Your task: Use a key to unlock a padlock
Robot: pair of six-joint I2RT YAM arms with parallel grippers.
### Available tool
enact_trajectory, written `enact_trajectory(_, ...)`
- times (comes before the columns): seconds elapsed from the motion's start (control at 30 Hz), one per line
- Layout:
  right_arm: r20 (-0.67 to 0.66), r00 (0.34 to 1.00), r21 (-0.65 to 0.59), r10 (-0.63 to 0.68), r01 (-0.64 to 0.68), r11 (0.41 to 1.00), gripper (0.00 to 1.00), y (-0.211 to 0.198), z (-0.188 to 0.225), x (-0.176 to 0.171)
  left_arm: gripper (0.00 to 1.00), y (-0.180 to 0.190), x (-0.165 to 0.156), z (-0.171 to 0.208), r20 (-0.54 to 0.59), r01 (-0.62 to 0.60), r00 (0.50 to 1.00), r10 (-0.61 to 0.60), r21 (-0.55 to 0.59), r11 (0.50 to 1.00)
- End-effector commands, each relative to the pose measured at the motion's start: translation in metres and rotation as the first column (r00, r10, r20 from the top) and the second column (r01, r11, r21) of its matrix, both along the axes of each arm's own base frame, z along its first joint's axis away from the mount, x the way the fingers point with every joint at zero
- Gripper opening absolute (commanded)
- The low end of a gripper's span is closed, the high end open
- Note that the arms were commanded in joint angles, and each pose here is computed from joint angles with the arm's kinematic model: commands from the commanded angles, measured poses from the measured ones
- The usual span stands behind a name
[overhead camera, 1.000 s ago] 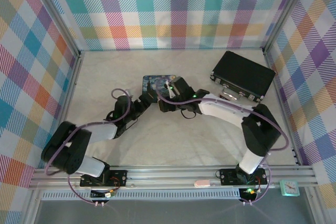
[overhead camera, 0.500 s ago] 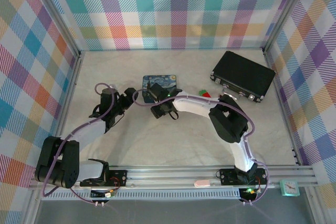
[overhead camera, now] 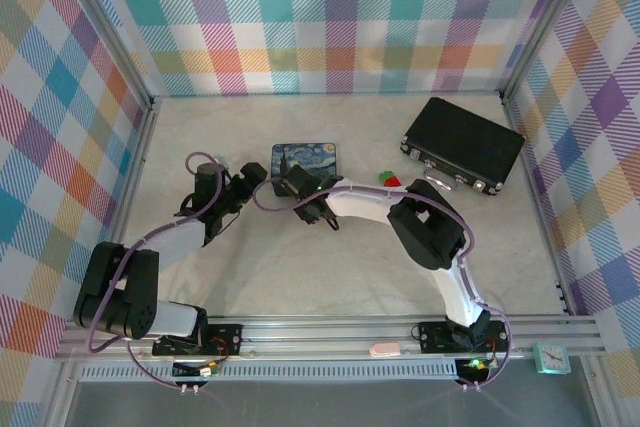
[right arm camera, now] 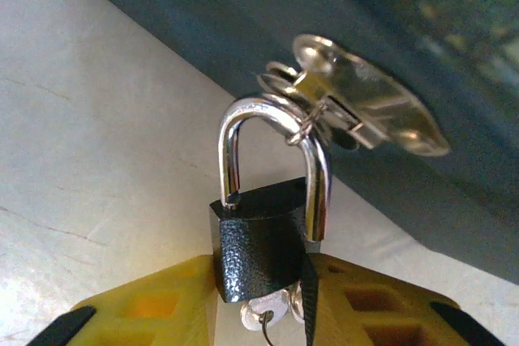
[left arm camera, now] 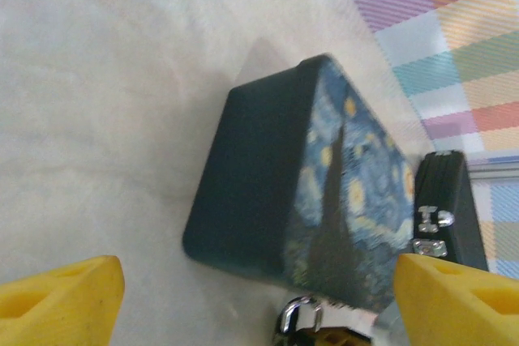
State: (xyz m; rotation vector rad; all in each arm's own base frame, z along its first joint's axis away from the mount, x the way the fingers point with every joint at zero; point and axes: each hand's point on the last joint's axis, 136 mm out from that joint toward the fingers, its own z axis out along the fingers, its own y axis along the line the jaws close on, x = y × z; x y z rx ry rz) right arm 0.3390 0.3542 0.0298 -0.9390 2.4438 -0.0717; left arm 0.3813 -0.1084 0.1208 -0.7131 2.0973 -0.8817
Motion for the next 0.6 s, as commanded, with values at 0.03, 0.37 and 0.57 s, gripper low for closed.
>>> enact_trajectory(0.03,0.029,0.998,0.011,0.050,-0.051,0.999,0.32,0.000,-0.001,0.005,0.85,0.007,0.026,0.030,0.106,-0.004,0.994,0.001,0.028,1.000)
enact_trajectory(0.37,0.002,0.991,0.085,0.130,-0.130,0.988,0.11,-0.005,-0.003,0.008,0.77,-0.001,0.082,0.032,0.204,0.122,0.973,-0.109,-0.053,0.991)
enact_trajectory(0.57,0.004,0.957,0.114,0.289,-0.288,0.951,0.00,0.004,0.006,0.003,0.75,-0.010,0.091,0.015,0.212,0.169,0.965,-0.155,-0.049,0.984)
